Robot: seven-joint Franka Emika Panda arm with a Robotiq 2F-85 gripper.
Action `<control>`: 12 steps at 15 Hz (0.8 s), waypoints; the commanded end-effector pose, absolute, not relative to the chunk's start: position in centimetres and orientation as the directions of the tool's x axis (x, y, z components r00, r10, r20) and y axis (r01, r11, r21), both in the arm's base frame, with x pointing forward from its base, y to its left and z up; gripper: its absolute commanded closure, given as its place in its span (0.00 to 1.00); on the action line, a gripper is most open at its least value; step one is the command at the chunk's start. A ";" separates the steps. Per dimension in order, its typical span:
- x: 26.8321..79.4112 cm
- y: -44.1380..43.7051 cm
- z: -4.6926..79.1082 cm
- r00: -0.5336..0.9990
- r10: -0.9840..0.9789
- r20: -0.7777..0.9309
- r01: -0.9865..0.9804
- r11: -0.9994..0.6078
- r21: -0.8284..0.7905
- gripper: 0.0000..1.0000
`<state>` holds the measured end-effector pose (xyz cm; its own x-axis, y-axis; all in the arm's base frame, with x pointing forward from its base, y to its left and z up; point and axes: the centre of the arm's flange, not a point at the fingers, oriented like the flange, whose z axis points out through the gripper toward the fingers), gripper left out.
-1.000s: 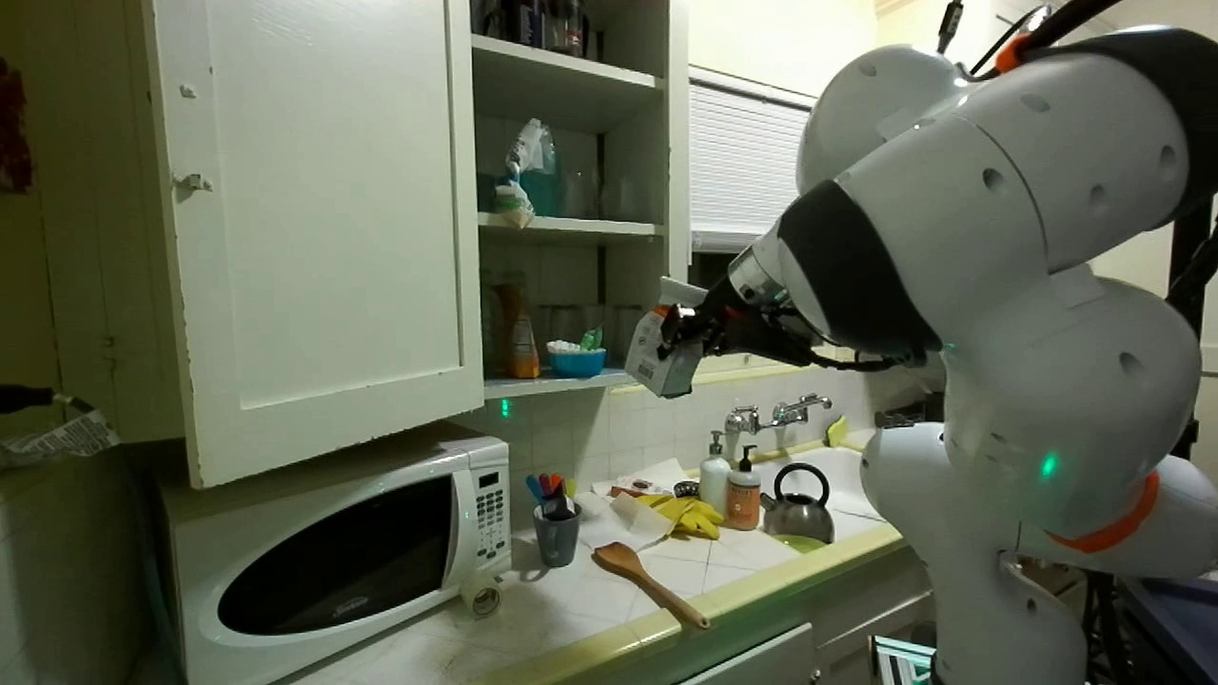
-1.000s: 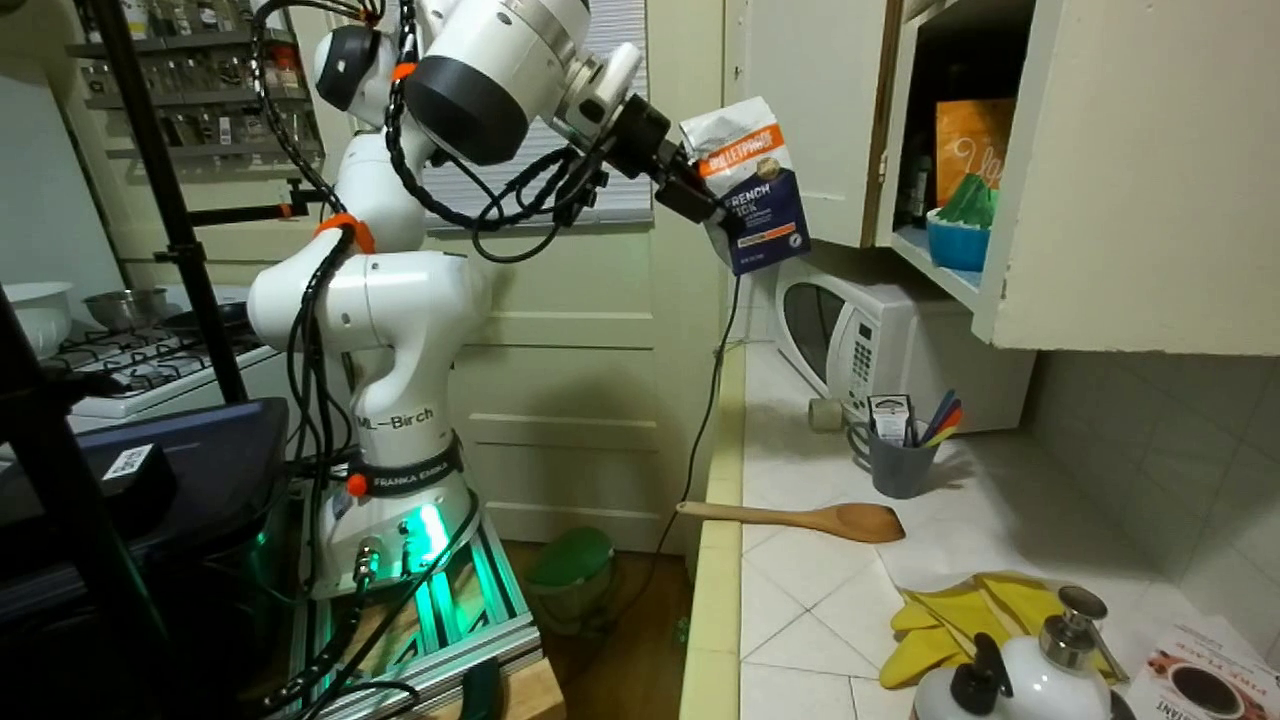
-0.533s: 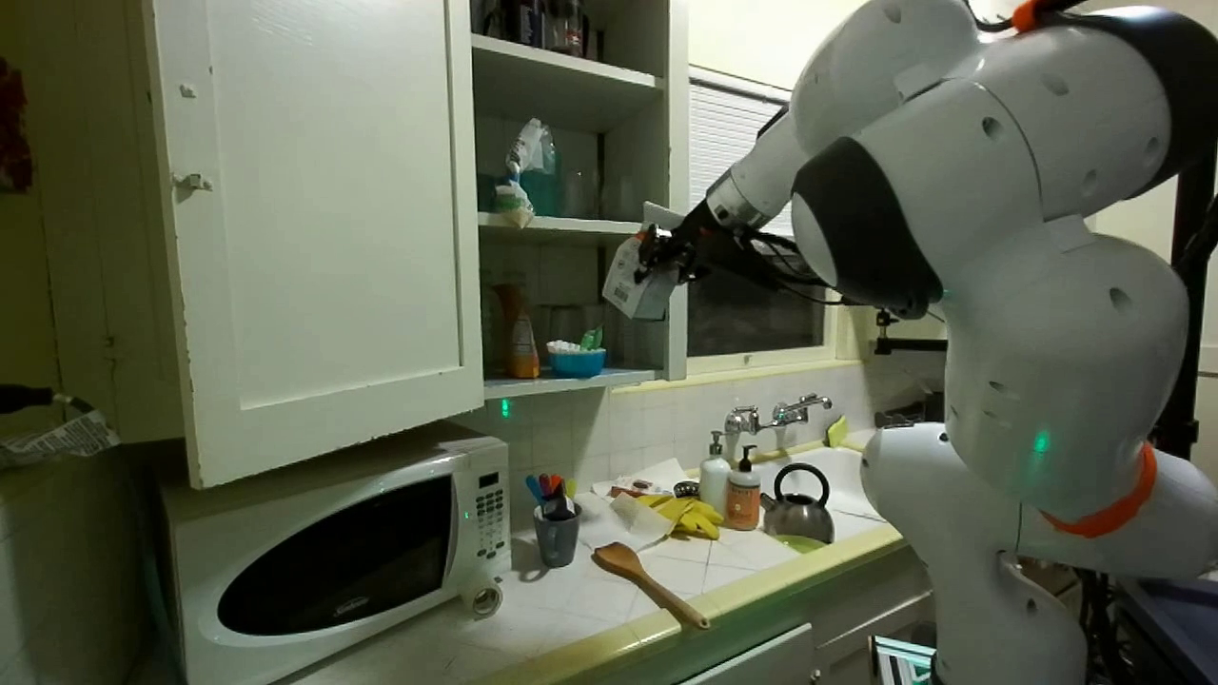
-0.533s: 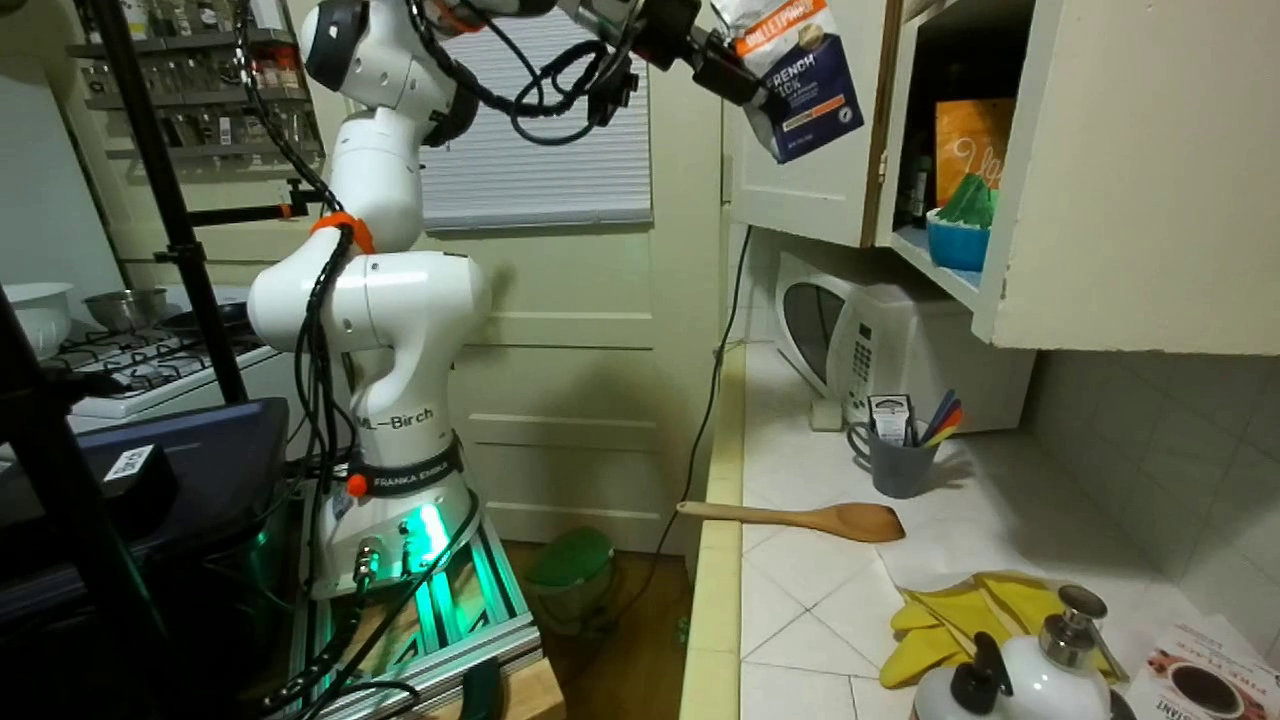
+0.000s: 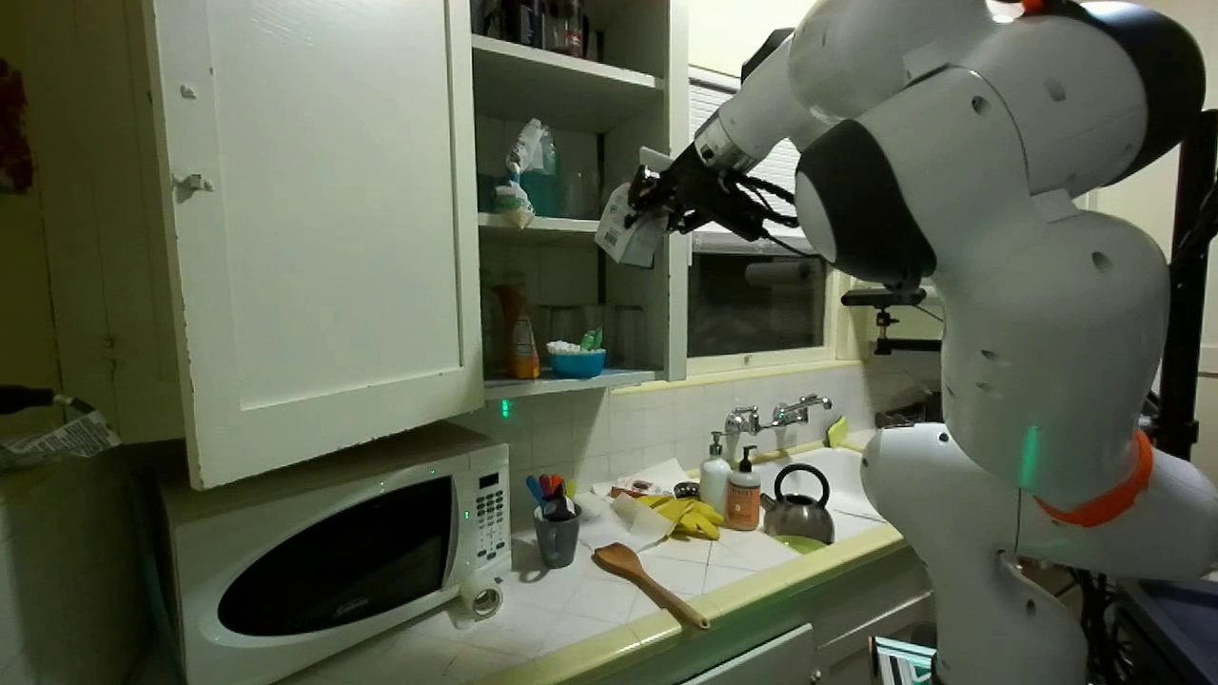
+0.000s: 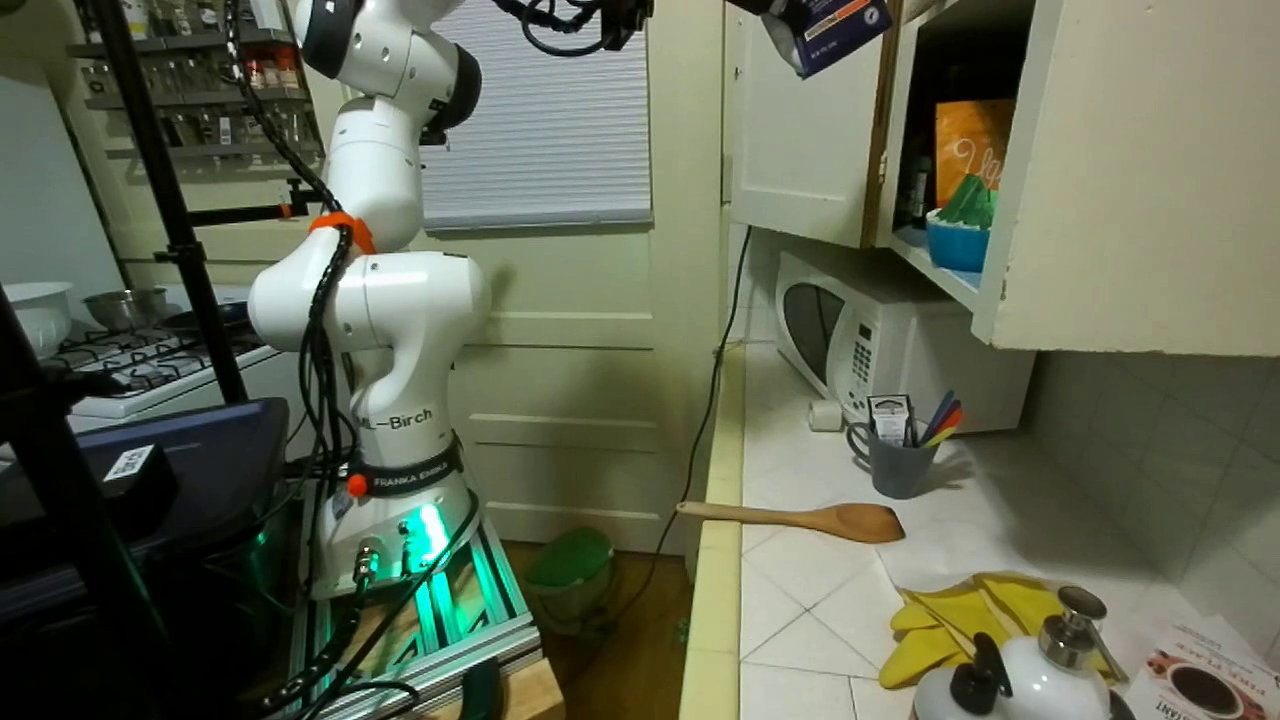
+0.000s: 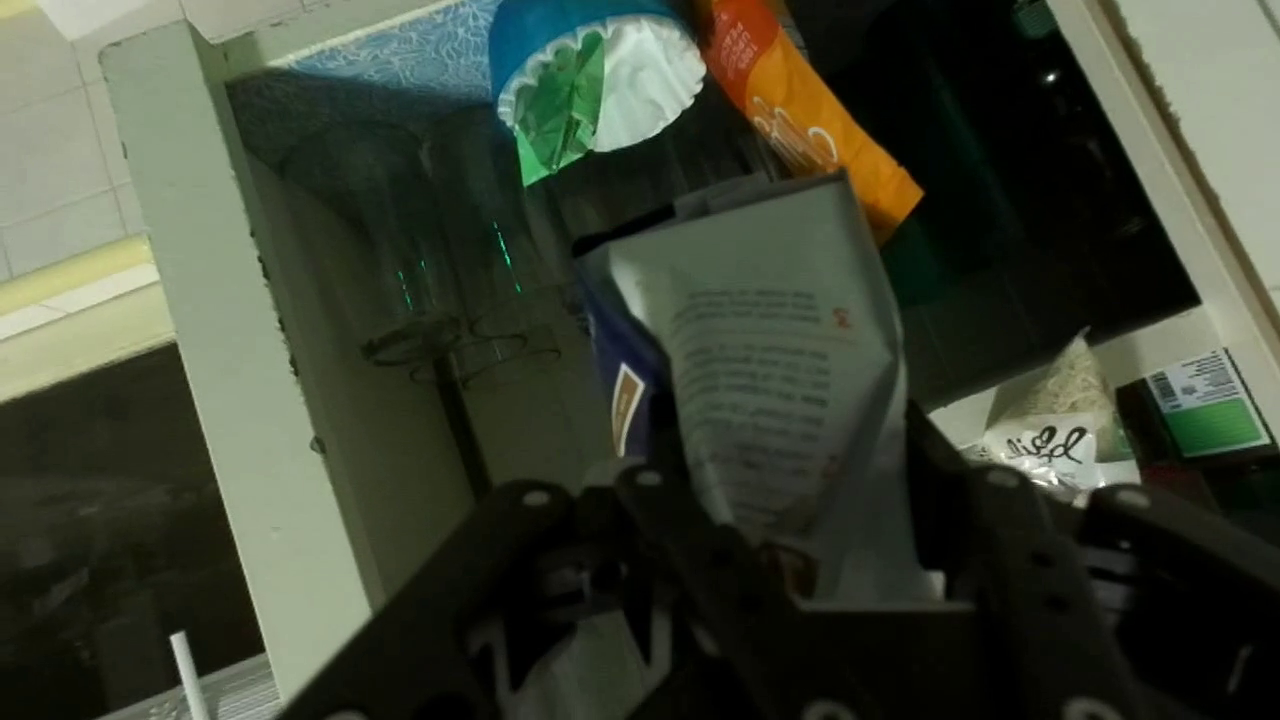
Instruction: Put the packet in the middle compartment of the top cabinet
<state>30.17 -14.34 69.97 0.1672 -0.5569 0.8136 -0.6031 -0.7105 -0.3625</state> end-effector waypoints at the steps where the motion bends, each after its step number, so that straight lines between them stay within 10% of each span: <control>1: 30.8 -14.0 71.4 0.163 -0.568 0.807 -0.575 -0.720 -0.390 0.74; 11: 34.8 -11.9 75.8 0.266 -0.535 0.802 -0.418 -0.814 -0.404 0.74; 12: 34.0 -12.2 72.4 0.283 -0.503 0.816 -0.428 -0.828 -0.362 0.49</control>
